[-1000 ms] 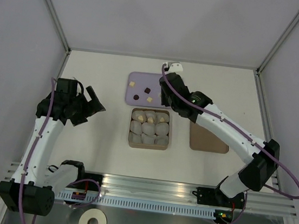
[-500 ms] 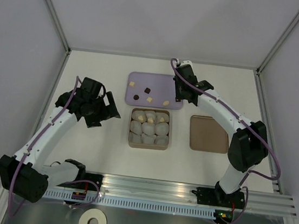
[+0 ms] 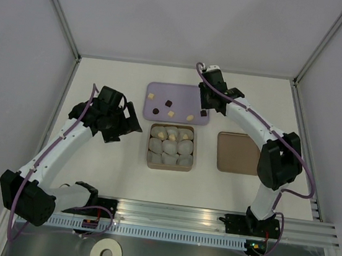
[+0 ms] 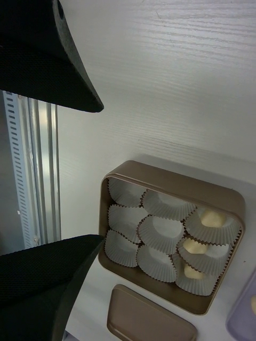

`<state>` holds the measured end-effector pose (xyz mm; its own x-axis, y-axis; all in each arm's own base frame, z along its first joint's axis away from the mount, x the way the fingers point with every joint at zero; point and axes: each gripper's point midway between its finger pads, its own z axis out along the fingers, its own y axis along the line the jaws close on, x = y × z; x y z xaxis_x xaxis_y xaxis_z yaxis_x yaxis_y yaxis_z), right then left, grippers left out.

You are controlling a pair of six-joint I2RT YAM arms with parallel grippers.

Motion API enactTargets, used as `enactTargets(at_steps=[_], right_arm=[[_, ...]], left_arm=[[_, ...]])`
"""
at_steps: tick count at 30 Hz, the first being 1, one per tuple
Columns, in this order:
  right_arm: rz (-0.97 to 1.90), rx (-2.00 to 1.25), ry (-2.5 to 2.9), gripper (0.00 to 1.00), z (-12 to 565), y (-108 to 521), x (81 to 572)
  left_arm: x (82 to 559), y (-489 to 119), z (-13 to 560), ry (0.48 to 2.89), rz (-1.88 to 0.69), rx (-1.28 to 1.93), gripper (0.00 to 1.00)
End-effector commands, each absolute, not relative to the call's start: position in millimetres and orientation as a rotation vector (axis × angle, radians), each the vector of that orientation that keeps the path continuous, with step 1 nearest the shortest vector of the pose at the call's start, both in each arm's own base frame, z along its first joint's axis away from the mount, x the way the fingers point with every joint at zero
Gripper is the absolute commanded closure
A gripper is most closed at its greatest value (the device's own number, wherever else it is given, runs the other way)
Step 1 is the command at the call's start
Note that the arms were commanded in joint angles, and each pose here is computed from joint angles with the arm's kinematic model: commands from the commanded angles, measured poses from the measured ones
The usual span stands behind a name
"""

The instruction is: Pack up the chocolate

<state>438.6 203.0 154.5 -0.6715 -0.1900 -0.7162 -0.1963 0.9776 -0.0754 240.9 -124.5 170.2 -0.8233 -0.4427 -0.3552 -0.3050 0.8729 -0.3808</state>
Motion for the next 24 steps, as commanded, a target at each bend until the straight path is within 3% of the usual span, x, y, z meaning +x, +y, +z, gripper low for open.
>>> enactTargets(at_steps=[1, 24], right_arm=[[0.035, -0.264, 2.257, 0.64, 173.0, 209.1, 454.9], [0.008, -0.277, 2.296, 0.59, 147.6, 208.5, 463.6]], left_arm=[[253.1, -129.0, 186.9, 2.533, -0.466, -0.578, 0.0], [252.7, -131.1, 187.1, 2.529, -0.467, -0.582, 0.0]])
